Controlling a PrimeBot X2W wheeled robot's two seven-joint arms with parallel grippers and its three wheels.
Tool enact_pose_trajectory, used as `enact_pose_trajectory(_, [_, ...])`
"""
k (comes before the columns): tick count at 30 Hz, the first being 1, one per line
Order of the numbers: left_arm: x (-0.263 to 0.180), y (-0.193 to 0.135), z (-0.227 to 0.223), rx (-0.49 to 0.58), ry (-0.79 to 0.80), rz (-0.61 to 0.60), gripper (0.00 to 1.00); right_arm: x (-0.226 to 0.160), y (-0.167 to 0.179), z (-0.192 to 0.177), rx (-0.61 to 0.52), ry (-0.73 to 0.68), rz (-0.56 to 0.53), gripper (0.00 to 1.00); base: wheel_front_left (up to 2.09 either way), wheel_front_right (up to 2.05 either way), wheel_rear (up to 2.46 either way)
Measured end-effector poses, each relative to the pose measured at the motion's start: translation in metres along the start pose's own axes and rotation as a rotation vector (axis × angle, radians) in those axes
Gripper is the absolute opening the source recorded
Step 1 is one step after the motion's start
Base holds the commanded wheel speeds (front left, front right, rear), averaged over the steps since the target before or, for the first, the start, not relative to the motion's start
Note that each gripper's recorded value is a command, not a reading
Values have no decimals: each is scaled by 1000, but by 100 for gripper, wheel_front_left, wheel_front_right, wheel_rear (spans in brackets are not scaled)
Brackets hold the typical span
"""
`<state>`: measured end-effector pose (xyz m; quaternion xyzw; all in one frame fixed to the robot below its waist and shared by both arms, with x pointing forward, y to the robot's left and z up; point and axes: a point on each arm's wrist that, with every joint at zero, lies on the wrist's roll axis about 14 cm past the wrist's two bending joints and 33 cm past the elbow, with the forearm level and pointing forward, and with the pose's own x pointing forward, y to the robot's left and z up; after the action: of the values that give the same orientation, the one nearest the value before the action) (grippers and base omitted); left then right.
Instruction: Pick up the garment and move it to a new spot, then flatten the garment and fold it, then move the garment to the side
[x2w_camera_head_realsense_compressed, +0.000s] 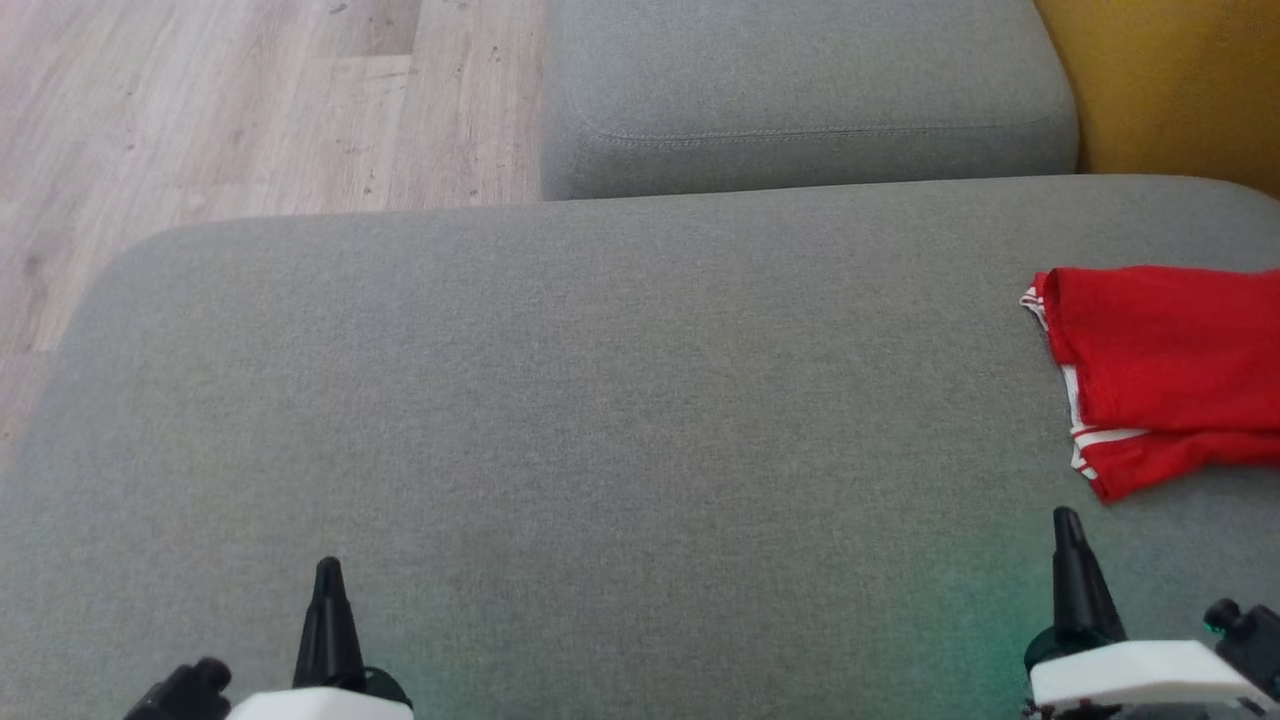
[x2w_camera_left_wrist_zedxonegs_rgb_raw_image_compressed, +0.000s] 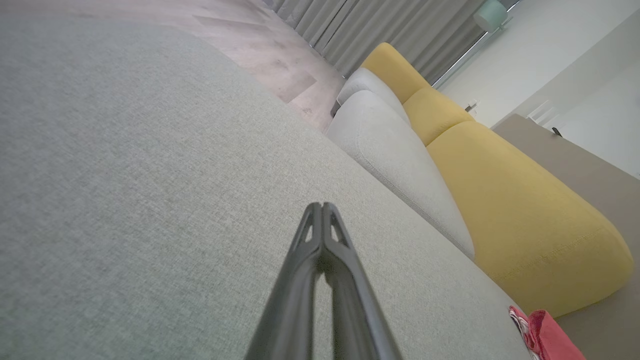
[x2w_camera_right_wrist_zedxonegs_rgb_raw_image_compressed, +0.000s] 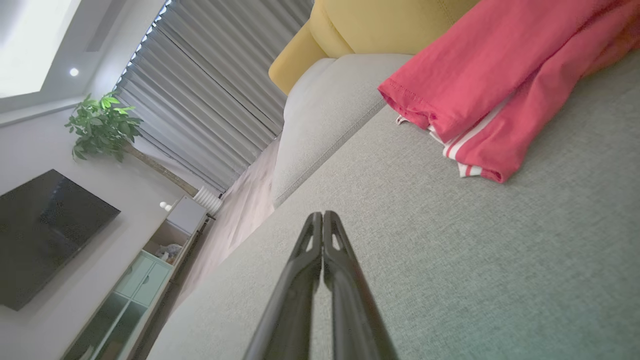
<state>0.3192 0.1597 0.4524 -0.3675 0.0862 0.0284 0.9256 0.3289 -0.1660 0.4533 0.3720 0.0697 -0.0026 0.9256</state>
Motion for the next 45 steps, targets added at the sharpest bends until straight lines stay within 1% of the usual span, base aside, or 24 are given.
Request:
enact_pose_trajectory(29, [20, 3, 13, -335, 13, -6, 0, 16, -7, 18, 336, -29, -31, 0, 0, 0, 0])
enact_pose_trajectory(32, [22, 4, 15, -358, 8, -3, 0, 17, -8, 19, 358, -34, -34, 0, 0, 0, 0])
enact_pose_trajectory(45, [30, 3, 21, -509, 10, -18, 0, 24, -9, 28, 511, -48, -28, 0, 0, 0, 0])
